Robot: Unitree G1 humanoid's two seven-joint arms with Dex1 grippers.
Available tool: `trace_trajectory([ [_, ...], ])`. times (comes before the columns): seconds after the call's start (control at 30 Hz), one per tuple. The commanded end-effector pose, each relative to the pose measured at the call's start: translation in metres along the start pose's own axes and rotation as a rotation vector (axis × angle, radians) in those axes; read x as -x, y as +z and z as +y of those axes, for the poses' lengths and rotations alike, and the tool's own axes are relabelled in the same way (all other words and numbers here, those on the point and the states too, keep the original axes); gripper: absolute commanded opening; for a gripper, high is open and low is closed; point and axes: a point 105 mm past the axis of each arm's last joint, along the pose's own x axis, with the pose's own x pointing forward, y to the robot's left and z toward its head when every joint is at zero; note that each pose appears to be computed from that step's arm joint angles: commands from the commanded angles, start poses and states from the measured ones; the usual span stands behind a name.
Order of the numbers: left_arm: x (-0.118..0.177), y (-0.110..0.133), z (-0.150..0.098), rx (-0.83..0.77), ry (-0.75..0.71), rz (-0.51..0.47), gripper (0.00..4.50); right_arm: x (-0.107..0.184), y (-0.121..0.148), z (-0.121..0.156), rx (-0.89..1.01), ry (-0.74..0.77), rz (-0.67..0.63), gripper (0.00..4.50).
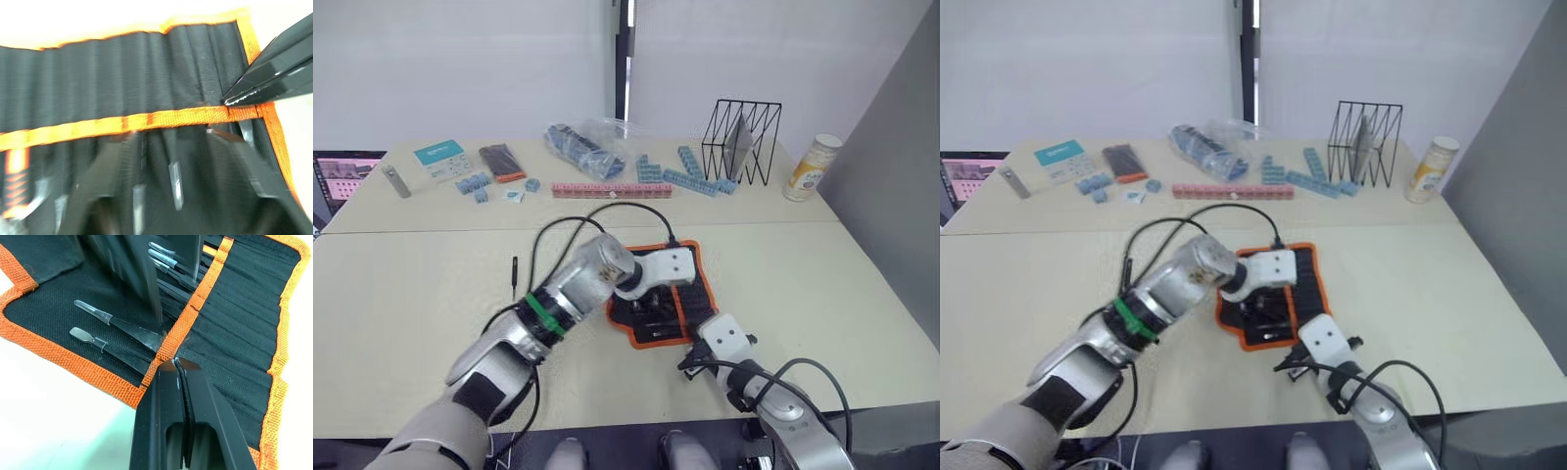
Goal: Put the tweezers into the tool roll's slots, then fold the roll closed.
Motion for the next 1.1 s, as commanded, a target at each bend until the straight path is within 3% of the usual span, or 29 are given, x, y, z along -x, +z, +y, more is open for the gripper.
trace_trajectory([
  [0.03,0.039,0.011,0.006,0.069,0.036,-0.087,4.36,0.002,-0.047,0.018,-0.052,0.084,0.190,0.00],
  [0.17,0.077,-0.009,0.017,0.229,0.129,-0.165,4.47,0.003,-0.048,0.014,-0.045,0.086,0.192,0.00],
  [0.27,0.108,-0.045,0.032,0.274,0.365,-0.220,4.47,0.005,-0.049,0.010,-0.039,0.084,0.196,0.00],
  [0.37,0.132,-0.084,0.025,0.358,0.543,-0.249,4.47,0.006,-0.050,0.005,-0.034,0.083,0.199,0.00],
  [0.57,0.157,-0.137,-0.032,0.581,0.782,-0.292,4.47,0.007,-0.052,0.006,-0.016,0.121,0.203,0.00],
  [0.73,0.183,-0.161,-0.075,0.679,1.022,-0.293,4.47,0.005,-0.052,0.006,-0.002,0.150,0.200,0.00],
  [0.93,0.198,-0.190,-0.136,0.835,1.191,-0.163,4.47,0.001,-0.052,0.006,0.013,0.179,0.195,0.00],
  [1.1,0.198,-0.199,-0.159,0.893,1.220,-0.121,4.47,-0.002,-0.051,0.007,0.020,0.197,0.189,0.00],
])
